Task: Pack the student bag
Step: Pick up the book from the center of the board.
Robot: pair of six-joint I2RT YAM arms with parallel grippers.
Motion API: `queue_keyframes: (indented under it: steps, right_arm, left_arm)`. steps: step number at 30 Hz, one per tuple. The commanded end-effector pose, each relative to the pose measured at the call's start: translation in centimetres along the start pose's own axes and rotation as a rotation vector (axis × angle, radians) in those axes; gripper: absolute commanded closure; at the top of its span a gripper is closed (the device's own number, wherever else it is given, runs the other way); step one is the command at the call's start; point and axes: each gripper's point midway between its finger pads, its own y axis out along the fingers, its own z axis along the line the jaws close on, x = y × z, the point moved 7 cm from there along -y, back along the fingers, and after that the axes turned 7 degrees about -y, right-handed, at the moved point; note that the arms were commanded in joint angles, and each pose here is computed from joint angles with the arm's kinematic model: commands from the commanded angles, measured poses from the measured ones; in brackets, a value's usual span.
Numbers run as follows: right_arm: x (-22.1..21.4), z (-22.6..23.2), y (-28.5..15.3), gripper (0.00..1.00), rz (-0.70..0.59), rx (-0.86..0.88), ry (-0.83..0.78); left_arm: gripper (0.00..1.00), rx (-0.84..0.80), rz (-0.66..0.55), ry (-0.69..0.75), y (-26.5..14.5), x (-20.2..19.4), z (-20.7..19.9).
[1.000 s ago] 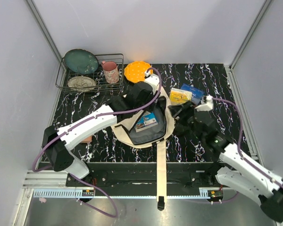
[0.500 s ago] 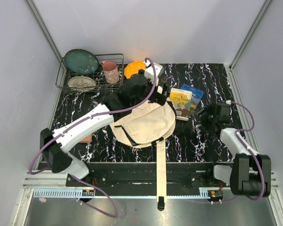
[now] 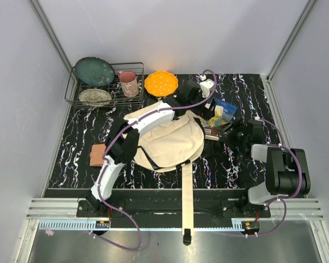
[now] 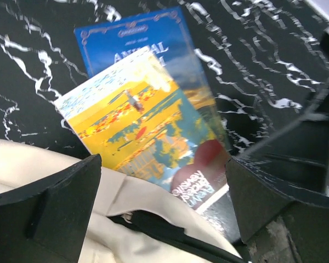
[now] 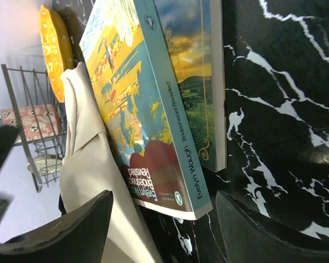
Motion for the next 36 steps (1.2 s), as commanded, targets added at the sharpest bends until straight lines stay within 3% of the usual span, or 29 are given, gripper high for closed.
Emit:
queue_keyframes:
  steps: [1, 8, 20, 23, 25, 30, 36]
  right_arm:
    - [0.4, 1.1, 0.5, 0.19, -0.011, 0.143, 0.002]
    - [-0.1, -0.1, 2.0, 0.19, 0.022, 0.143, 0.047]
    - [-0.5, -0.6, 3.1, 0.22, 0.044, 0.195, 0.071]
    - [-0.6, -0.4, 3.2, 0.28, 0.055, 0.23, 0.08]
    - [-0.6, -0.1, 3.1, 0.39, 0.054, 0.265, 0.076]
    - [-0.4, 0.4, 2.9, 0.41, 0.053, 0.294, 0.062]
    - [-0.2, 1.1, 2.4, 0.57, 0.041, 0.32, 0.027]
  left_arm:
    - [0.01, -0.08, -0.072, -0.067, 0.4, 3.0, 1.4]
    - [0.01, -0.042, -0.01, -0.182, 3.2, 0.0, 4.8]
    - [0.01, -0.134, 0.143, -0.373, 7.3, -5.7, 6.5]
    - [0.01, -0.162, 0.18, -0.422, 8.0, -7.3, 6.5]
    - [0.01, -0.196, 0.196, -0.445, 8.2, -7.8, 6.2]
    - [0.05, -0.254, 0.206, -0.464, 8.1, -8.3, 5.2]
    - [0.1, -0.296, 0.196, -0.435, 7.3, -7.4, 3.8]
